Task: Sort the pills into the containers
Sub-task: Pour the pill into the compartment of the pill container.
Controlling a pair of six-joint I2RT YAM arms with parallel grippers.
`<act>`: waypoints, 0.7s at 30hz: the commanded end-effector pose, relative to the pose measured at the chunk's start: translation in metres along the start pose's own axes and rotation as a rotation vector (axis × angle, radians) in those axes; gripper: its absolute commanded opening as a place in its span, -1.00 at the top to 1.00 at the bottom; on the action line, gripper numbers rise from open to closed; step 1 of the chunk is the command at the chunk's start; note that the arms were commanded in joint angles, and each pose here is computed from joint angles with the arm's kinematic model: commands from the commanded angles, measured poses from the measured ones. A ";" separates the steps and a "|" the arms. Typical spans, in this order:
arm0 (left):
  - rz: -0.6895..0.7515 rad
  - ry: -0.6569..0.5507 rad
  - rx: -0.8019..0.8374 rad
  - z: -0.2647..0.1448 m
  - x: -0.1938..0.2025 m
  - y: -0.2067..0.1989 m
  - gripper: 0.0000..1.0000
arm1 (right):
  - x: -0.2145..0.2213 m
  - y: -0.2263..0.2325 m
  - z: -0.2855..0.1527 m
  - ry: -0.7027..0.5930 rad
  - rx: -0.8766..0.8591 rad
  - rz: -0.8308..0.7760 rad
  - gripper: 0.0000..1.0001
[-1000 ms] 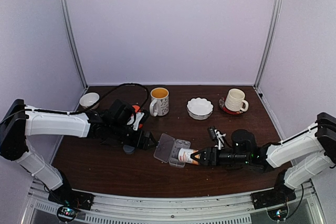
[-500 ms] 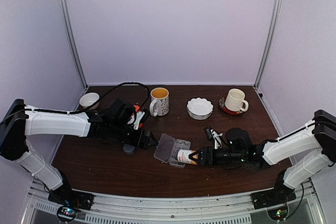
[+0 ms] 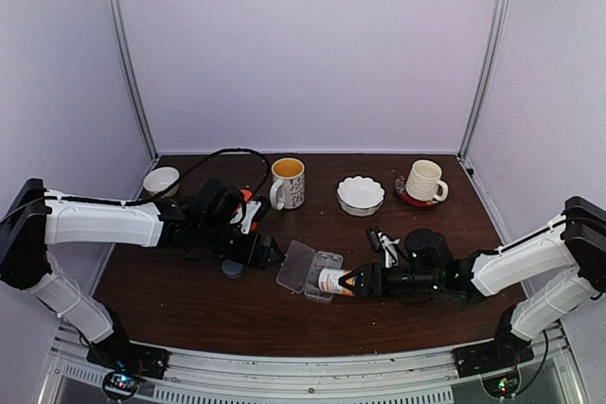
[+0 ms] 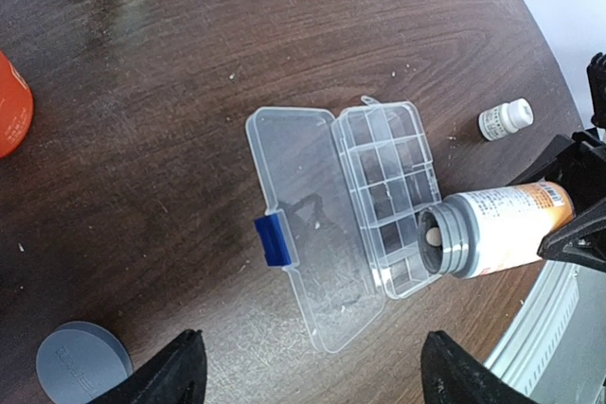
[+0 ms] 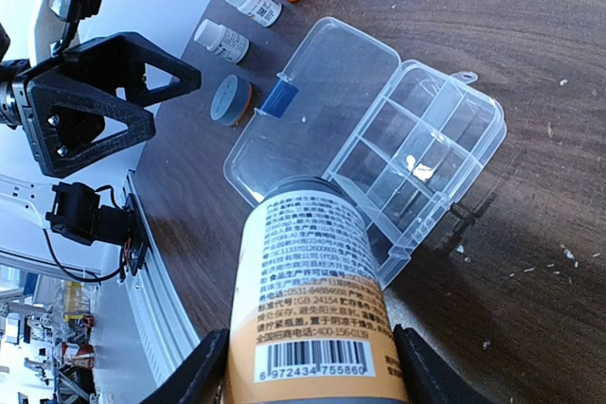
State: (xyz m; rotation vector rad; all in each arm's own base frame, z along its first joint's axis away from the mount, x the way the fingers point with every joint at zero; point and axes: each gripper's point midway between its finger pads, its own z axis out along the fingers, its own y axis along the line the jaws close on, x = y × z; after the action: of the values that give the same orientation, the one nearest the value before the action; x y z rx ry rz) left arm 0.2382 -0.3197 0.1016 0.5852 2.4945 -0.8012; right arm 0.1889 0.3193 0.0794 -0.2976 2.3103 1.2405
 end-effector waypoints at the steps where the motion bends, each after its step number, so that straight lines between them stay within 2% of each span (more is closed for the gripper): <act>1: 0.021 -0.016 0.007 0.001 -0.008 -0.005 -0.62 | -0.003 0.000 0.000 -0.011 0.019 -0.008 1.00; 11: 0.020 -0.016 0.007 0.002 -0.007 -0.005 -0.62 | -0.028 0.032 -0.013 -0.076 -0.057 -0.050 1.00; 21: 0.022 -0.014 0.008 0.002 -0.006 -0.006 -0.62 | -0.003 0.001 0.004 0.003 0.015 -0.008 1.00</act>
State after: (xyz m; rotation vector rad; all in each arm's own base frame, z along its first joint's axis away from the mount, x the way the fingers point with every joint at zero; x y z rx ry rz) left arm 0.2377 -0.3202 0.1015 0.5875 2.4942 -0.8015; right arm 0.1917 0.3192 0.0805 -0.2937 2.3231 1.2130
